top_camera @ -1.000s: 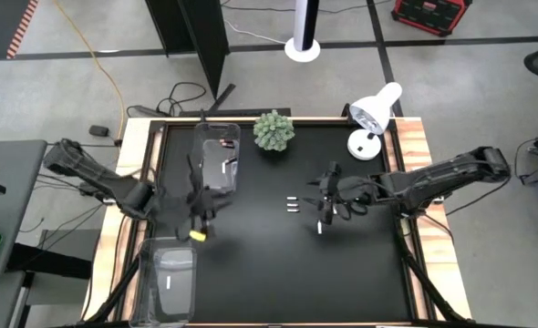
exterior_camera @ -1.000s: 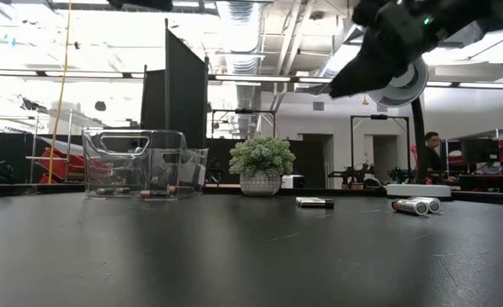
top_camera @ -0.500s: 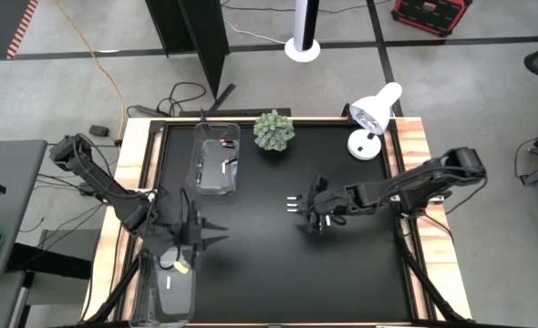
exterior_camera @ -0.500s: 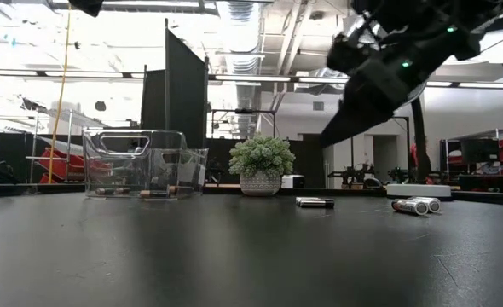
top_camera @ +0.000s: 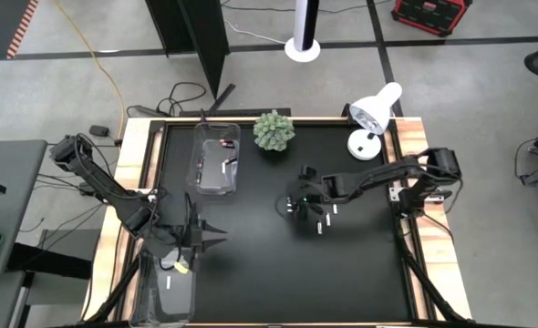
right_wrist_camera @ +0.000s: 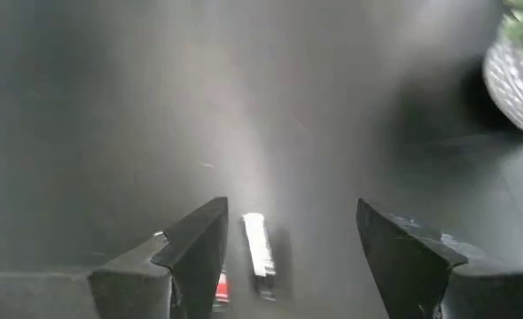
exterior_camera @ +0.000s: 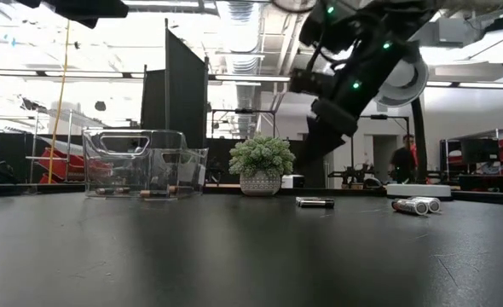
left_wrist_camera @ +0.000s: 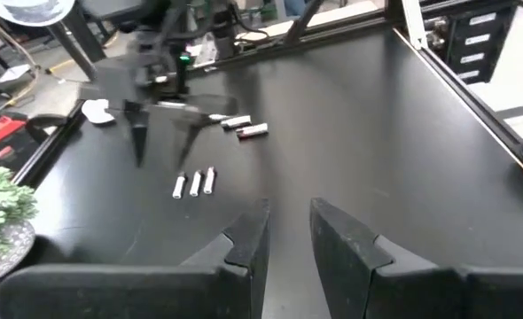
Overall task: Sort batteries
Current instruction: Put the silver and black battery into the bottom transparent bin
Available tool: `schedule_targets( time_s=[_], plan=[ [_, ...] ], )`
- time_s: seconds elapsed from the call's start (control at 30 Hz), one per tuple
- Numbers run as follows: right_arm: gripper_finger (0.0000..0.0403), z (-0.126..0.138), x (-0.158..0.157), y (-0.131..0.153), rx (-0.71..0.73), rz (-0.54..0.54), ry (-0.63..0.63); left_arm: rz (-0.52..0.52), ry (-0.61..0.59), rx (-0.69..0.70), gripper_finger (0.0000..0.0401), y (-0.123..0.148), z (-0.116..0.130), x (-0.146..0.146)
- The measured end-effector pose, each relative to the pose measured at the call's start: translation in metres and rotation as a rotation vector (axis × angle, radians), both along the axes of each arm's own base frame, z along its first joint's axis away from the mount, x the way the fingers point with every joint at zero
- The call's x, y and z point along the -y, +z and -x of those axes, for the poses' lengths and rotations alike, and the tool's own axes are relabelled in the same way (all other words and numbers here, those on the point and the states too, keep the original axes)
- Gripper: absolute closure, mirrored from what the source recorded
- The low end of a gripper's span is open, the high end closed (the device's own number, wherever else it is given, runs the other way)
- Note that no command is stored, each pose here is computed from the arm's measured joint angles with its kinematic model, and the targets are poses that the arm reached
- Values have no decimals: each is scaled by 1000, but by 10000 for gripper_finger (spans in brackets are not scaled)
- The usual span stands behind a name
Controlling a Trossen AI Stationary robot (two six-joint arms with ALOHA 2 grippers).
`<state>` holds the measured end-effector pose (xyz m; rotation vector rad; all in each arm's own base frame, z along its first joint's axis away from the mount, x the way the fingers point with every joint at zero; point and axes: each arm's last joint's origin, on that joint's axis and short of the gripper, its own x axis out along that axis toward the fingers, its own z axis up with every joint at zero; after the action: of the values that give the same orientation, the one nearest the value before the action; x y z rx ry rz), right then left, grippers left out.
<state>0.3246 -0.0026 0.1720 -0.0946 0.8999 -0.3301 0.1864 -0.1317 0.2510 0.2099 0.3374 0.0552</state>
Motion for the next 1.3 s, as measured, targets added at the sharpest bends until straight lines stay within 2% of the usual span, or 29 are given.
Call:
schedule_targets(
  time_s=[0.2, 0.63, 0.83, 1.0, 1.3],
  plan=[
    [133, 0, 15, -7, -84, -2, -44, -16, -2, -22, 324, -2, 1, -1],
    [133, 0, 16, -24, -164, -85, 8, -20, 1, -33, 324, -3, 1, -1],
    [137, -3, 16, -33, -184, -81, 22, -20, 2, -33, 324, -3, 1, -1],
    [168, -6, 18, -41, -199, -91, 22, -21, 2, -35, 324, -4, 1, -1],
    [267, -7, 17, -45, -200, -103, 30, -23, 2, -37, 324, -4, 1, -1]
  ],
)
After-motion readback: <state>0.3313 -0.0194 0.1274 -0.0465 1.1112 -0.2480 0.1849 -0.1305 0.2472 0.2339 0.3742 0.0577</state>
